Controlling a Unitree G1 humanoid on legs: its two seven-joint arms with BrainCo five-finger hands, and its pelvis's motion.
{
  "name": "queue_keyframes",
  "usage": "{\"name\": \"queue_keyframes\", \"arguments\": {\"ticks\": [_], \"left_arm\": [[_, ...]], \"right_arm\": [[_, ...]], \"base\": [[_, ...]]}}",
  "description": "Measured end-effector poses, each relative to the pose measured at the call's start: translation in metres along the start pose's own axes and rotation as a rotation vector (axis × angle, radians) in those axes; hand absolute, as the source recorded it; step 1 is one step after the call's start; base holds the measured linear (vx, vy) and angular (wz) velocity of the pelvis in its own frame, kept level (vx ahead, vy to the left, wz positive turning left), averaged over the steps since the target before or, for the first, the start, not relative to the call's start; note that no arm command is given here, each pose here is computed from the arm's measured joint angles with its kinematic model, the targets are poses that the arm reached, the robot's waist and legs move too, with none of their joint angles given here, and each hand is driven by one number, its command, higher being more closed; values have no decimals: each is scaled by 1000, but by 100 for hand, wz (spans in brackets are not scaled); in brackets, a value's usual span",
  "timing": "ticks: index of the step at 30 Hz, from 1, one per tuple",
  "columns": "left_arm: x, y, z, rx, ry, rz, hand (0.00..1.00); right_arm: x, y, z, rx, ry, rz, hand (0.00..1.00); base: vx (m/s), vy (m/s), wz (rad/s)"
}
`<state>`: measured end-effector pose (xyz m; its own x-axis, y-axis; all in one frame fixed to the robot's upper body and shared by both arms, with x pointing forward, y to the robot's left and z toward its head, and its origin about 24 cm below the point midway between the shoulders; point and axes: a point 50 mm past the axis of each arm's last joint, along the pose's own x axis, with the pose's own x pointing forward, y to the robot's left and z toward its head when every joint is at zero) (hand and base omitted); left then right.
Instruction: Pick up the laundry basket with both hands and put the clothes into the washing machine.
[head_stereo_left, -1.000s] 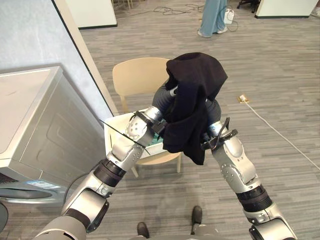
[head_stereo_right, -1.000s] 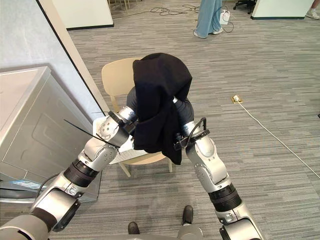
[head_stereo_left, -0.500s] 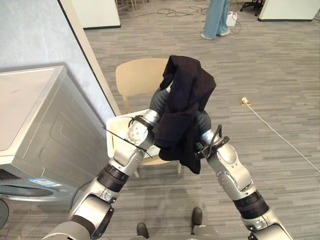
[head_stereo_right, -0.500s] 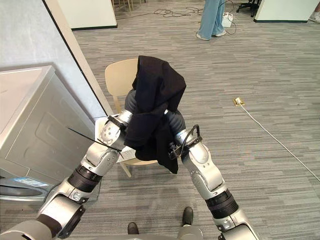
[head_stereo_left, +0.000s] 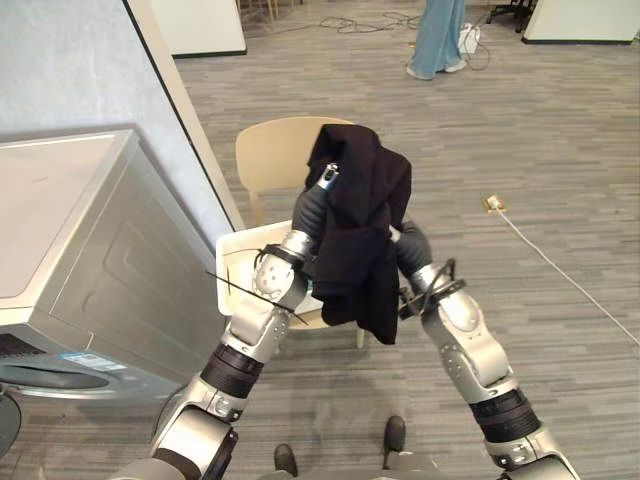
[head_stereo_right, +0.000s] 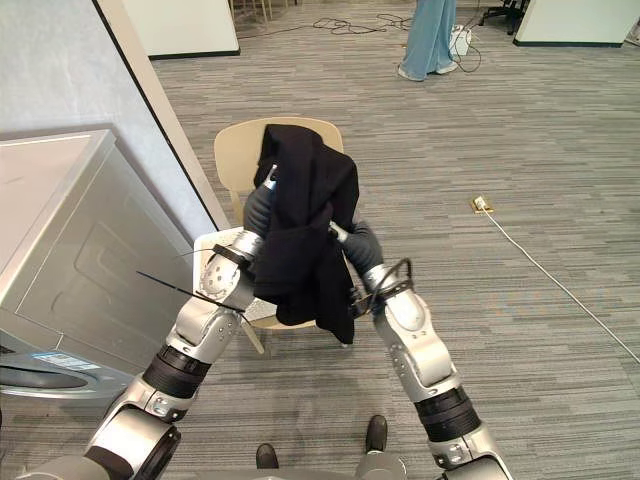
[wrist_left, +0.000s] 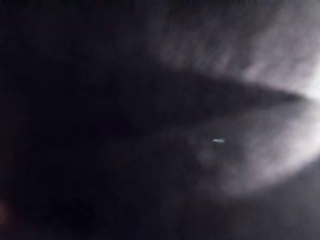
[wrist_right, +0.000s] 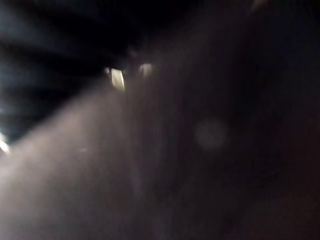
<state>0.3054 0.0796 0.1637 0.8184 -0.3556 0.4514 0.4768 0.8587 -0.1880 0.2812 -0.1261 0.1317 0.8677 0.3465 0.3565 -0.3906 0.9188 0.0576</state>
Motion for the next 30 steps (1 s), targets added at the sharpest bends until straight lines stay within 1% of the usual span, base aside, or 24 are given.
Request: {"name": "queue_keyframes", "arguments": {"ticks": [2, 5, 7, 11, 15, 19, 22, 25, 26, 27, 29, 30], "left_arm": [[-7, 18, 3, 17, -10, 79, 100], [-15, 35, 5, 30, -15, 166, 100], [-20, 42, 5, 32, -15, 198, 100], [-29, 50, 10, 38, -32, 241, 100], [-43, 66, 19, 51, -68, 334, 100], [-59, 81, 18, 61, -58, 422, 100], [-80, 92, 18, 70, -48, 499, 100], [-110, 102, 25, 74, -75, 613, 100], [-123, 105, 26, 72, -83, 666, 100], [-128, 106, 26, 69, -84, 687, 100], [-142, 107, 20, 37, -75, 769, 100], [-146, 106, 18, 27, -72, 790, 100]], "right_arm": [[-5, -25, 9, -50, -19, -106, 0], [-11, -50, 21, -125, -38, -185, 0], [-13, -57, 24, -156, -41, -218, 0], [-20, -67, 25, -163, -42, -268, 0], [-36, -80, 23, -170, -26, -370, 0], [-50, -91, 21, -155, -26, -476, 0], [-70, -97, 11, -176, 25, -560, 0], [-92, -105, 3, -257, 104, -646, 0], [-102, -113, -4, -292, 153, -703, 0], [-108, -119, -8, -303, 182, -740, 0], [-142, -144, -29, -336, 353, -927, 0], [-151, -149, -35, -358, 409, -973, 0]], "base": [[0, 0, 0], [0, 0, 0], [0, 0, -2], [0, 0, -4], [0, 0, -5], [0, 1, -1], [0, 0, 0], [9, -2, 6], [4, -1, 22], [10, 2, 45], [6, 1, 80], [-15, -9, 107]]}}
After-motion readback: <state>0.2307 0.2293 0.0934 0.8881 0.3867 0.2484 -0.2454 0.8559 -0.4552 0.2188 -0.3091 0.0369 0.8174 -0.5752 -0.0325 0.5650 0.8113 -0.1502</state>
